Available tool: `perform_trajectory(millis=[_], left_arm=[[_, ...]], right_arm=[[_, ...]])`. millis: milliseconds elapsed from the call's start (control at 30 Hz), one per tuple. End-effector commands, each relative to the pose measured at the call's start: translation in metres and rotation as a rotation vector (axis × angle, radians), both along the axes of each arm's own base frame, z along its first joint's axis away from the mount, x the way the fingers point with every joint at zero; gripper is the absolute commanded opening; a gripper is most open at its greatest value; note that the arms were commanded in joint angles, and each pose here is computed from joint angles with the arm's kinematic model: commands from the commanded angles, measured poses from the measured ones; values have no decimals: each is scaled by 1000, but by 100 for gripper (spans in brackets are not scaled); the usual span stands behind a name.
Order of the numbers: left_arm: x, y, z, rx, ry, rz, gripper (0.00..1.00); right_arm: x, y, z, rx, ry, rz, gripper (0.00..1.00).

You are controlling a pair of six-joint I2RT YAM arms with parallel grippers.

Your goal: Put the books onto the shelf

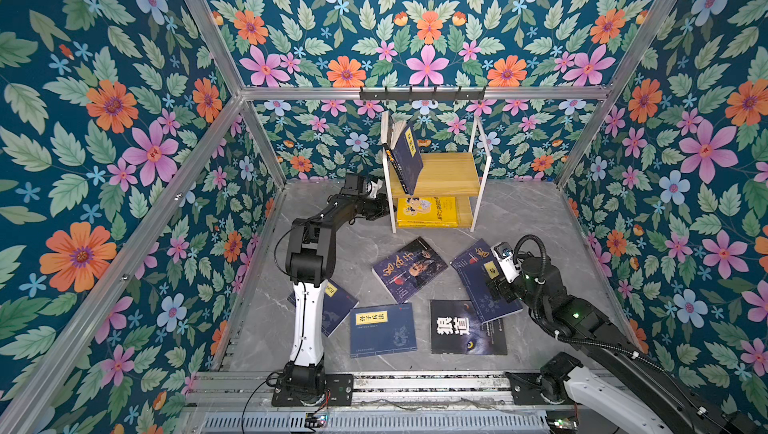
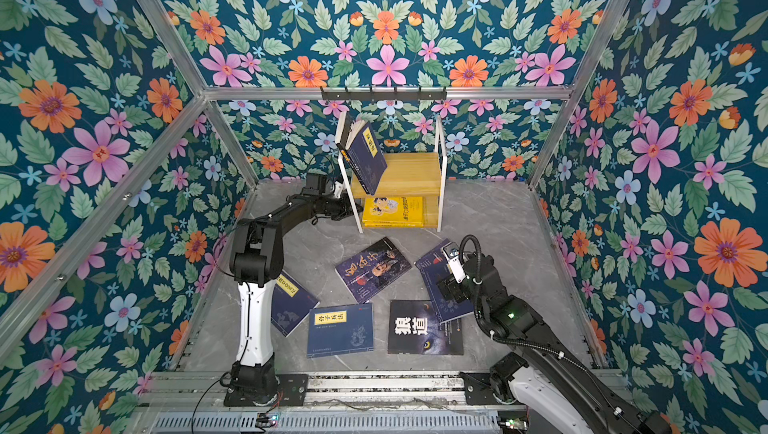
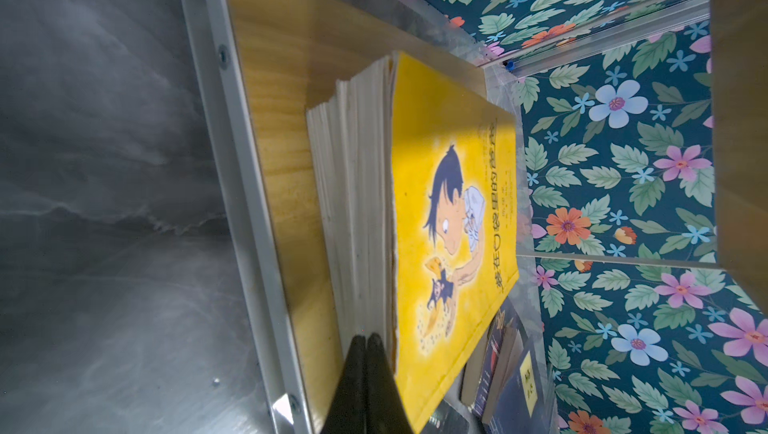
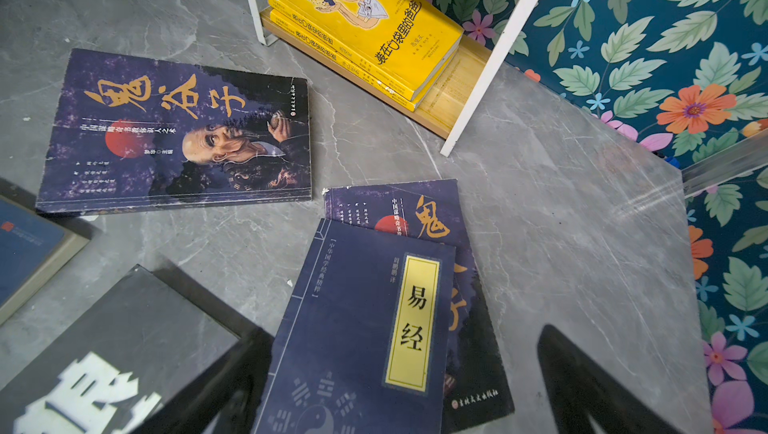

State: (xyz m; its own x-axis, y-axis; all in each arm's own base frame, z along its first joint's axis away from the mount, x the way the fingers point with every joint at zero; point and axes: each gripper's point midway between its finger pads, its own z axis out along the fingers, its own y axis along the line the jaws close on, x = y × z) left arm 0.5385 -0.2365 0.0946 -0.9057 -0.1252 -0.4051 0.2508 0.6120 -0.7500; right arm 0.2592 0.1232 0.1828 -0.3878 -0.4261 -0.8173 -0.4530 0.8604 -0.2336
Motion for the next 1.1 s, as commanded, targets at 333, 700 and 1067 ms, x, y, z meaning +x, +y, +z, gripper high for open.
perform_trajectory(millis=[333,700,1067], left_arm=[[-5,-5,1,9,-11,-20,0],[-7,-7,6,5,-13,-21,0],[-7,-3,10,15,-20,-6,0]], right_arm=[[2,1,6,20,-14,-3,99],[2,1,5,17,-12,-5,99],[1,3,7,35,-12,-1,99]])
